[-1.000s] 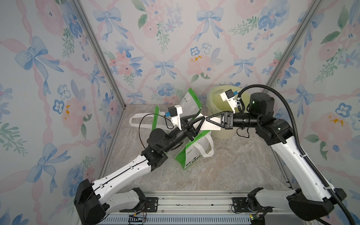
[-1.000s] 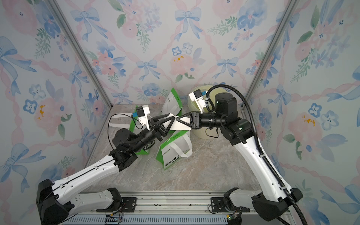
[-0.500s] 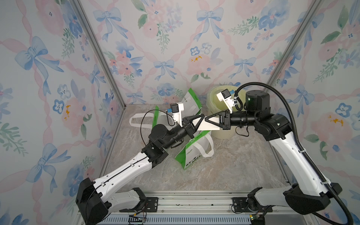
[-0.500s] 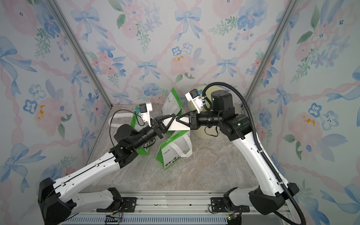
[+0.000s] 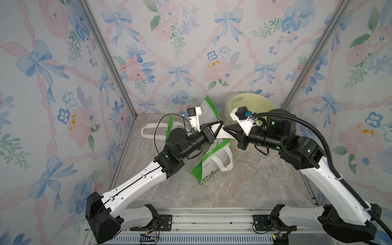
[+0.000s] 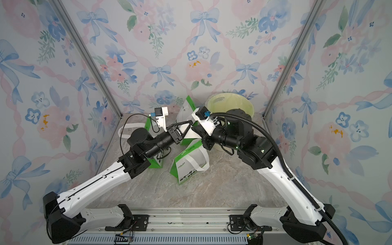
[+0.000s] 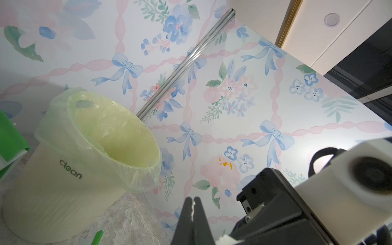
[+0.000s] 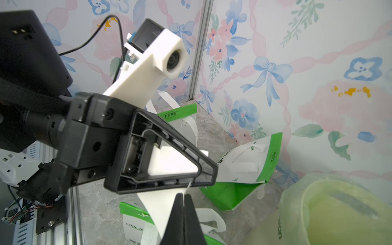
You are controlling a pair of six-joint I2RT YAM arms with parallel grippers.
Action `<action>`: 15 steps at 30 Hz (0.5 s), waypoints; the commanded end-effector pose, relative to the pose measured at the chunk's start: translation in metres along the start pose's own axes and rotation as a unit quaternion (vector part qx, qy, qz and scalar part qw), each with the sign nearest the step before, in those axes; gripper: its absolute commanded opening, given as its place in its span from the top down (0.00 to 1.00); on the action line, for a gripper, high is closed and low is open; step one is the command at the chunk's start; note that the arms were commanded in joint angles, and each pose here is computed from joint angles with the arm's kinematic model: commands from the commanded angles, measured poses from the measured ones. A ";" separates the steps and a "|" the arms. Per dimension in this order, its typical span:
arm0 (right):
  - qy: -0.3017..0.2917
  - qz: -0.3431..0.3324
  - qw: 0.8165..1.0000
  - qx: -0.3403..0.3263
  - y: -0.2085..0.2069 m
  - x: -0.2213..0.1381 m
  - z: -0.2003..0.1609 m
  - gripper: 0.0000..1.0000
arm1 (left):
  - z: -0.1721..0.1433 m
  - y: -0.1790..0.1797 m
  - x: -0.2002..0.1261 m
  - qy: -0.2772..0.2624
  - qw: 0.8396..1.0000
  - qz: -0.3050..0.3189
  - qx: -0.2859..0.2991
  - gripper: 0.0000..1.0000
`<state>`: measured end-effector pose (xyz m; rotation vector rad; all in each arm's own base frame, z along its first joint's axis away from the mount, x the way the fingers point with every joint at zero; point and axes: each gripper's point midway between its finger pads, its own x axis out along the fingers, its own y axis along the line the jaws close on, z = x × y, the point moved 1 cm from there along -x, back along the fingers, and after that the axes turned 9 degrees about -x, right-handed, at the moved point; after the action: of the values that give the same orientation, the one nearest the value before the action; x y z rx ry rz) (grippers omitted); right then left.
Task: Shred takeout receipts and throw away
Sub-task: Shred the takeout receipt.
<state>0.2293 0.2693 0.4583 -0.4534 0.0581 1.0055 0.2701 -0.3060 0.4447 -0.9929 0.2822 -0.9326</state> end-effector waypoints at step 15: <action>-0.202 -0.063 0.973 0.093 -0.048 -0.059 0.055 1.00 | 0.004 0.040 0.008 -0.014 0.997 0.080 -0.001 1.00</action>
<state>0.2082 0.2386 0.5228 -0.1971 -0.2156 1.0303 0.2950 -0.3038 0.4123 -0.9912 0.3555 -0.7856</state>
